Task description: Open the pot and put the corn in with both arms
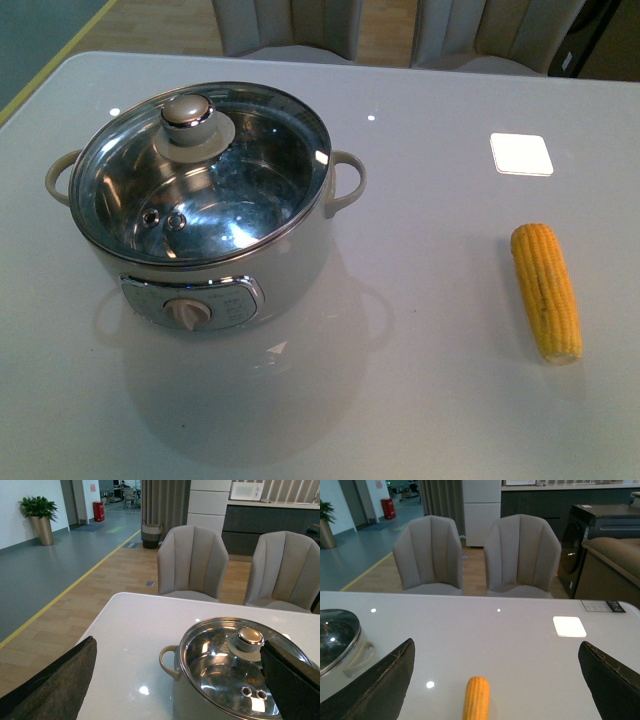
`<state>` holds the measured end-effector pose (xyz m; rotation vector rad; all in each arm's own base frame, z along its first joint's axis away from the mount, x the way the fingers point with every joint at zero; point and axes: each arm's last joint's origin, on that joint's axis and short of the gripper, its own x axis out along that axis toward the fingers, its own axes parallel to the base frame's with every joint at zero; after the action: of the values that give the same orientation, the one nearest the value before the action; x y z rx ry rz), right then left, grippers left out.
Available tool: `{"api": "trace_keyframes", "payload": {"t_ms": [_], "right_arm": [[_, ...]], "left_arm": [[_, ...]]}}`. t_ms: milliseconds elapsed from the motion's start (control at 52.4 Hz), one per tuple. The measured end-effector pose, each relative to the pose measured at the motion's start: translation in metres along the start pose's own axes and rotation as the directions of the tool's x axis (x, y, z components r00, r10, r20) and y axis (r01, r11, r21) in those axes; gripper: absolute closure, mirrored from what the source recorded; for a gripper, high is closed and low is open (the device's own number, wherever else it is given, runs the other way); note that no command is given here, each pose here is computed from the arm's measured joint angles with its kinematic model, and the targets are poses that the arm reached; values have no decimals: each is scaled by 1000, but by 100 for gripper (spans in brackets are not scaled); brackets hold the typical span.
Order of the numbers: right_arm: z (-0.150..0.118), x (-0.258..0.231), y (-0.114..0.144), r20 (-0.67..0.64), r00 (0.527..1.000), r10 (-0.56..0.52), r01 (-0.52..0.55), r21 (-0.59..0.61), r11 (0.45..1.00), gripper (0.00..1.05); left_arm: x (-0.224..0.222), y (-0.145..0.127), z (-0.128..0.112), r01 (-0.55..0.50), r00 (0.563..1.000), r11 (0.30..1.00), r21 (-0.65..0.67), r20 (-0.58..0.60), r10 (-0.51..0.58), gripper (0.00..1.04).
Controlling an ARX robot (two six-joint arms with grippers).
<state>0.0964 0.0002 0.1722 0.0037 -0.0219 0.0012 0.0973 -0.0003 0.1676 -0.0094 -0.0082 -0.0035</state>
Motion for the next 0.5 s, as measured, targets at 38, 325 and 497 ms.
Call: {"api": "trace_keyframes", "payload": {"t_ms": [38,325,497], "right_arm": [[0,0,0,0,1000,0,0,0,1000,9],[0,0,0,0,1000,0,0,0,1000,9],[0,0,0,0,1000,0,0,0,1000,9]], "left_arm": [[0,0,0,0,1000,1000,0,0,0,7],[0,0,0,0,1000,1000,0,0,0,7],[0,0,0,0,1000,1000,0,0,0,7]]}}
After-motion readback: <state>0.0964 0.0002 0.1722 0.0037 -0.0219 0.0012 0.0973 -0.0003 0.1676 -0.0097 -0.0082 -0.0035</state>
